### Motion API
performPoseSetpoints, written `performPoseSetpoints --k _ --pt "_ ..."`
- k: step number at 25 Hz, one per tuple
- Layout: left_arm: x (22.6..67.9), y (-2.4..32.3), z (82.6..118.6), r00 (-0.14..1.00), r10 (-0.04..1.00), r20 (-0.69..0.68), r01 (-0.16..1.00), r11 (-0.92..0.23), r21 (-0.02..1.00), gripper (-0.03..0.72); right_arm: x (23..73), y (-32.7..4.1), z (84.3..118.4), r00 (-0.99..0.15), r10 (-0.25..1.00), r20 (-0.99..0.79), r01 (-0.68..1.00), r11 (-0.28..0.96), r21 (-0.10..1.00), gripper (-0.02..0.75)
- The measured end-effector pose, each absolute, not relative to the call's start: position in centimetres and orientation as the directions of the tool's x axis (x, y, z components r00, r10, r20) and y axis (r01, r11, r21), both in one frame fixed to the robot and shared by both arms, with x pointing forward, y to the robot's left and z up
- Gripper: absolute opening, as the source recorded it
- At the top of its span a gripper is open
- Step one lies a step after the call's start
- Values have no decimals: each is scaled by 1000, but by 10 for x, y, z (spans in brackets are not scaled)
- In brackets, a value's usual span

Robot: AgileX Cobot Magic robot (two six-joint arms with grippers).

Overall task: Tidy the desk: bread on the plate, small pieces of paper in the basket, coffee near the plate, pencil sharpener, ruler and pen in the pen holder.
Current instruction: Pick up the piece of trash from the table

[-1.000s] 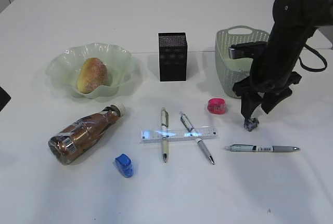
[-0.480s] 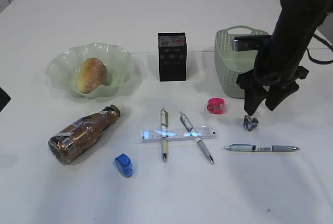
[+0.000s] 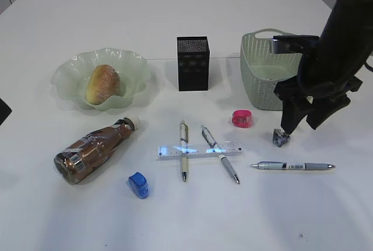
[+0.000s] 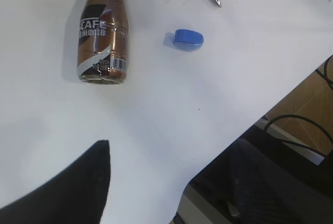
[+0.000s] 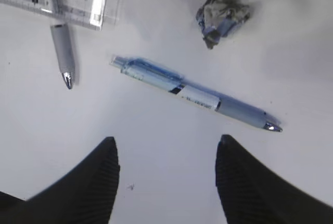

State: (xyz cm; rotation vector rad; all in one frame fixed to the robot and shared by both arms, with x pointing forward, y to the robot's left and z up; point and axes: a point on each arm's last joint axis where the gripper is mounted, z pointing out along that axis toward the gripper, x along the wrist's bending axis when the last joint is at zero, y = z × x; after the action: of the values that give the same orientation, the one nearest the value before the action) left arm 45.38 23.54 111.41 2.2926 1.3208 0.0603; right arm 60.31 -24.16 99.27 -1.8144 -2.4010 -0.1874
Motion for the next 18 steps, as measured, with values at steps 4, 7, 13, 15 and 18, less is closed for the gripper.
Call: performPoseSetpoints --k 4,7,13,15,18 --pt "454 235 1114 531 824 -200 802 -412 433 510 587 -243 1006 -271 946 177 962 268 45 468" --pt "454 235 1114 531 824 -200 802 -412 433 510 577 -244 1016 -272 948 164 960 254 122 467" --pt "454 235 1114 531 823 -200 802 -412 432 510 576 -246 1003 -254 958 131 946 218 242 467" --pt "454 235 1114 531 823 -200 802 -412 432 510 577 -247 997 -247 961 120 938 206 277 467" --pt "454 235 1114 531 823 -200 802 -412 432 510 580 -247 994 -240 965 107 924 194 328 467"
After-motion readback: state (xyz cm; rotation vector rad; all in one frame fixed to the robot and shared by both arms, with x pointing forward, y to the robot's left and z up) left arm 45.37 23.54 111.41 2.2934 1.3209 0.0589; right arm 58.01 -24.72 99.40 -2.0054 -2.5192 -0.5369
